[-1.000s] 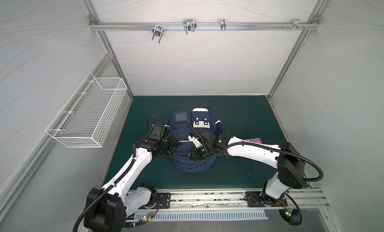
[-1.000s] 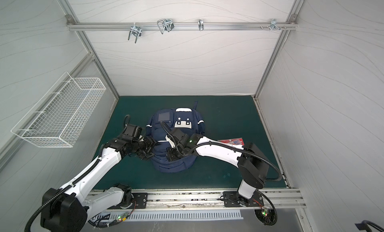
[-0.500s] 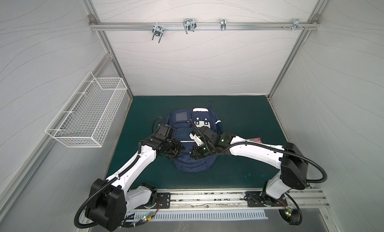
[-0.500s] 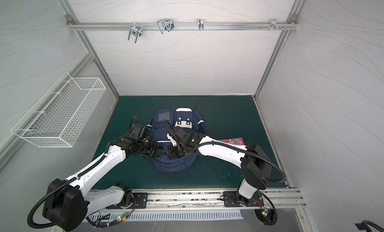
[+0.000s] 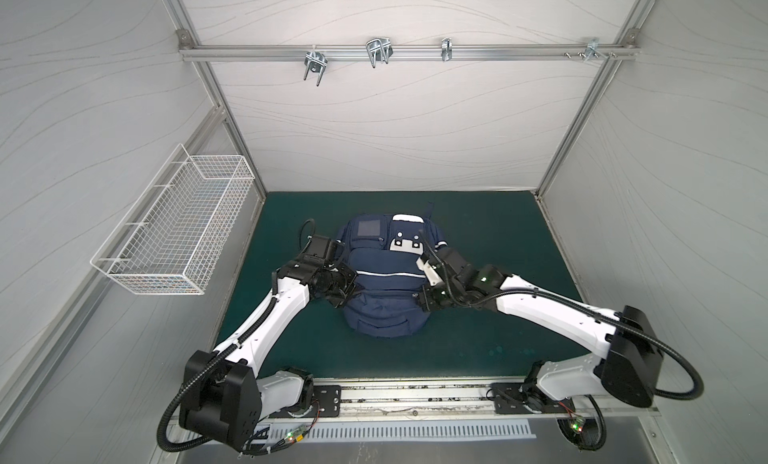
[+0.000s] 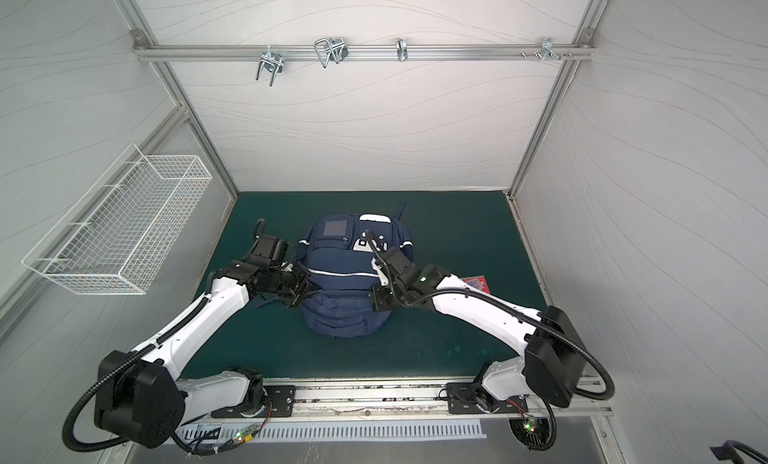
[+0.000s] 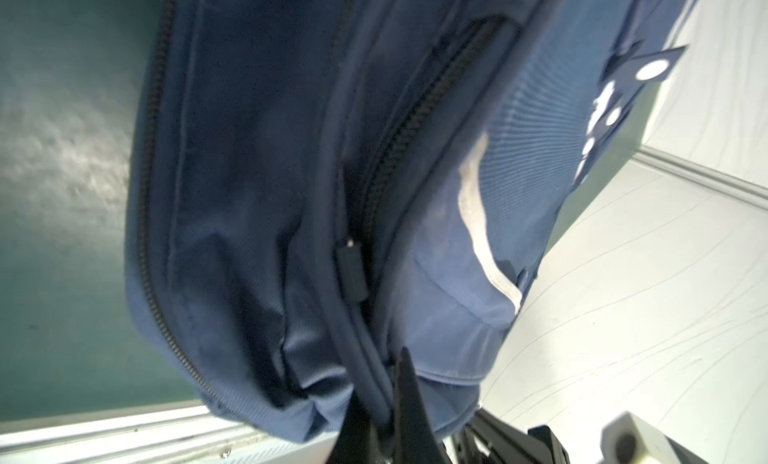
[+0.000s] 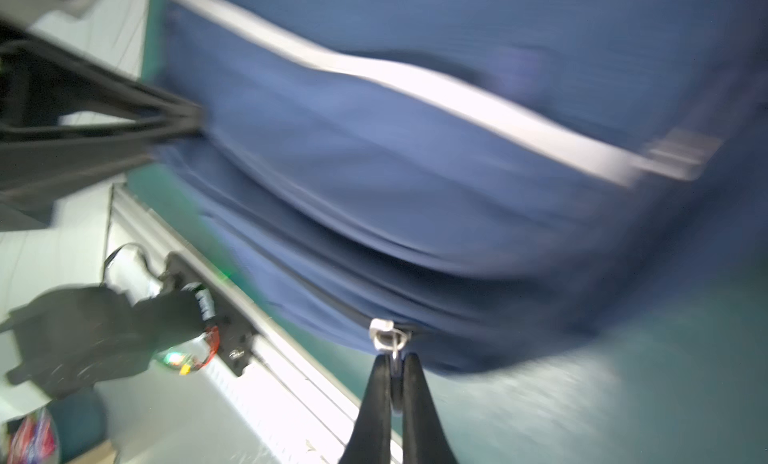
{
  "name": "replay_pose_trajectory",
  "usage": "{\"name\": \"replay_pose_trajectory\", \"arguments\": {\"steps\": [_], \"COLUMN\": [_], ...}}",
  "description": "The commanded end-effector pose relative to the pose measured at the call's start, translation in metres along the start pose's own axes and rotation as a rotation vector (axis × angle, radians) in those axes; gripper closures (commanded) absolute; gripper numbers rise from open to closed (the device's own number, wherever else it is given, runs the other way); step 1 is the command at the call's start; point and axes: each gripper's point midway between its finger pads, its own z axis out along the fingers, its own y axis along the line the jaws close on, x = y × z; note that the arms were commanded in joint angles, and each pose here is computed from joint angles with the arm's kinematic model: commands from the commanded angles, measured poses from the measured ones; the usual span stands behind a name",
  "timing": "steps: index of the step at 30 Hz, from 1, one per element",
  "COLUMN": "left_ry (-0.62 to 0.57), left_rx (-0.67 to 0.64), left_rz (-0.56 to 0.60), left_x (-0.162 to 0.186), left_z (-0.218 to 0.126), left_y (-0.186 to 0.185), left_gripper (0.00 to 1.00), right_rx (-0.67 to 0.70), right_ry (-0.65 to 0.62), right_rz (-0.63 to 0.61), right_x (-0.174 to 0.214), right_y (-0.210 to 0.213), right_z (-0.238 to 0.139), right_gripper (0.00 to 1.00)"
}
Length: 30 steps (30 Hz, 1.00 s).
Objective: Pack the student bag
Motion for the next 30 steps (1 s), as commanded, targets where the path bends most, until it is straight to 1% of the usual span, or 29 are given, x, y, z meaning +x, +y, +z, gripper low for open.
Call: {"name": "replay_pose_trajectory", "arguments": {"steps": [1,3,4,5,6,8,9,10,12,15,19,20,21,25,26,28,30], "left_ry": [-0.153,-0.173,-0.177,-0.179,-0.173,-0.161,-0.154,-0.143,-0.092,-0.009,0.041,0.050,0.061,0.093,0.099,0.102,0.104], "left_rx": [-0.045,-0.029,-0.022,-0.027,-0.023,-0.028,-0.035,-0.036,-0.036,-0.010,0.028,0.034,0.038,0.057,0.061,0.064,0.058], "left_rz": [0.028,0.023,0.032,0.039,0.040,0.045,0.053,0.059,0.064,0.011,-0.032,-0.036,-0.040,-0.070,-0.078,-0.076,-0.072], "left_x": [-0.043,-0.055,-0.057,-0.059,-0.057,-0.048,-0.041,-0.032,-0.007,0.027,0.052,0.056,0.059,0.063,0.064,0.065,0.064], "left_z": [-0.016,-0.018,-0.018,-0.019,-0.019,-0.019,-0.018,-0.018,-0.011,0.000,0.004,0.005,0.007,0.019,0.021,0.025,0.028], "left_y": [0.004,-0.002,-0.007,-0.010,-0.014,-0.017,-0.018,-0.020,-0.018,-0.015,-0.022,-0.025,-0.029,-0.039,-0.041,-0.045,-0.046], "left_gripper": [1.00,1.00,1.00,0.96,0.82,0.60,0.51,0.46,0.43,0.40,0.34,0.30,0.28,0.28,0.31,0.40,0.53], "right_rx": [0.162,0.156,0.133,0.103,0.081,0.041,0.026,0.010,-0.021,-0.052,-0.089,-0.092,-0.094,-0.106,-0.108,-0.110,-0.105], "right_ry": [0.048,0.054,0.065,0.075,0.080,0.083,0.089,0.089,0.092,0.086,0.093,0.094,0.095,0.098,0.098,0.091,0.085], "right_rz": [0.051,0.029,0.022,0.015,0.002,-0.035,-0.053,-0.066,-0.082,-0.091,-0.097,-0.105,-0.111,-0.118,-0.117,-0.121,-0.126], "right_x": [0.019,0.020,0.021,0.022,0.022,0.019,0.017,0.015,0.010,0.003,0.003,0.004,0.005,0.009,0.008,0.006,0.006], "right_y": [-0.056,-0.055,-0.050,-0.043,-0.035,-0.017,-0.008,0.001,0.018,0.036,0.055,0.059,0.062,0.069,0.071,0.072,0.072], "right_z": [-0.016,-0.017,-0.016,-0.014,-0.013,-0.009,-0.007,-0.006,-0.002,0.003,0.007,0.008,0.009,0.011,0.011,0.010,0.007], "right_gripper": [1.00,1.00,1.00,1.00,1.00,1.00,1.00,1.00,1.00,1.00,1.00,1.00,1.00,1.00,1.00,1.00,1.00]}}
